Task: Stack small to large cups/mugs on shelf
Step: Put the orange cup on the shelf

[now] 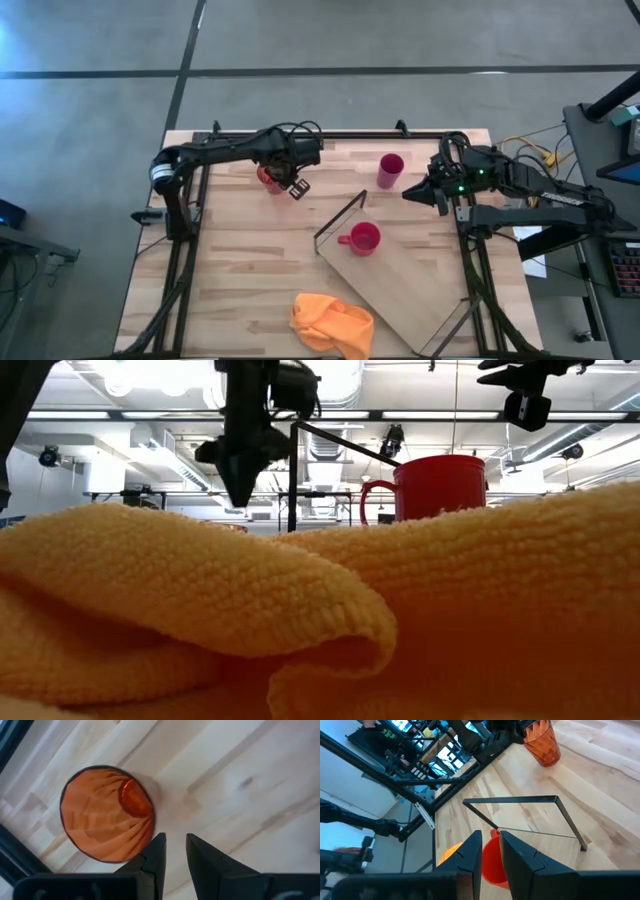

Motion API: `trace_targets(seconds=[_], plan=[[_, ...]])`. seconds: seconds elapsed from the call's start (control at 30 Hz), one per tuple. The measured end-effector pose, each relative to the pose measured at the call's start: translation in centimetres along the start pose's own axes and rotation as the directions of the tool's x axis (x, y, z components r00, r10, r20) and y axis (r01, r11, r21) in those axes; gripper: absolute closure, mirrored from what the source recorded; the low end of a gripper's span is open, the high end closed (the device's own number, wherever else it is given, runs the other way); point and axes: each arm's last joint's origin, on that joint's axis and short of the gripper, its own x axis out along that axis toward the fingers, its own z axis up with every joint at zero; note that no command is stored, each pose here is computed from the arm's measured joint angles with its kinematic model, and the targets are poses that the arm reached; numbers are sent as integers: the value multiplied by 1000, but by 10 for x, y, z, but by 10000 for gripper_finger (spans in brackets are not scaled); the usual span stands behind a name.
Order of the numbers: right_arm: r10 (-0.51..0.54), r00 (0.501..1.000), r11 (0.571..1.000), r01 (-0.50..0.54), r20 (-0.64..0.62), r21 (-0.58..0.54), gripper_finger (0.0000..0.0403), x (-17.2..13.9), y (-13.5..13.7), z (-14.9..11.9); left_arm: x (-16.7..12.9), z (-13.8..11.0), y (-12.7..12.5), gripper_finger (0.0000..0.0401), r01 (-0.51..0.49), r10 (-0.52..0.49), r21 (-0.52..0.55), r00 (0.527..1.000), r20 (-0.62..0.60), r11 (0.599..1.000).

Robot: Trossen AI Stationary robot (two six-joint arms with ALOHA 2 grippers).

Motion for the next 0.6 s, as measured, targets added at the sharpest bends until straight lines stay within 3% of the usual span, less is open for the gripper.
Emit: trace_targets(seconds=[0.6], plan=[[0, 1000, 1000, 0, 0, 1, 339, 0, 0, 0, 15, 10, 14, 340, 4, -4, -6, 1000, 12, 1000]])
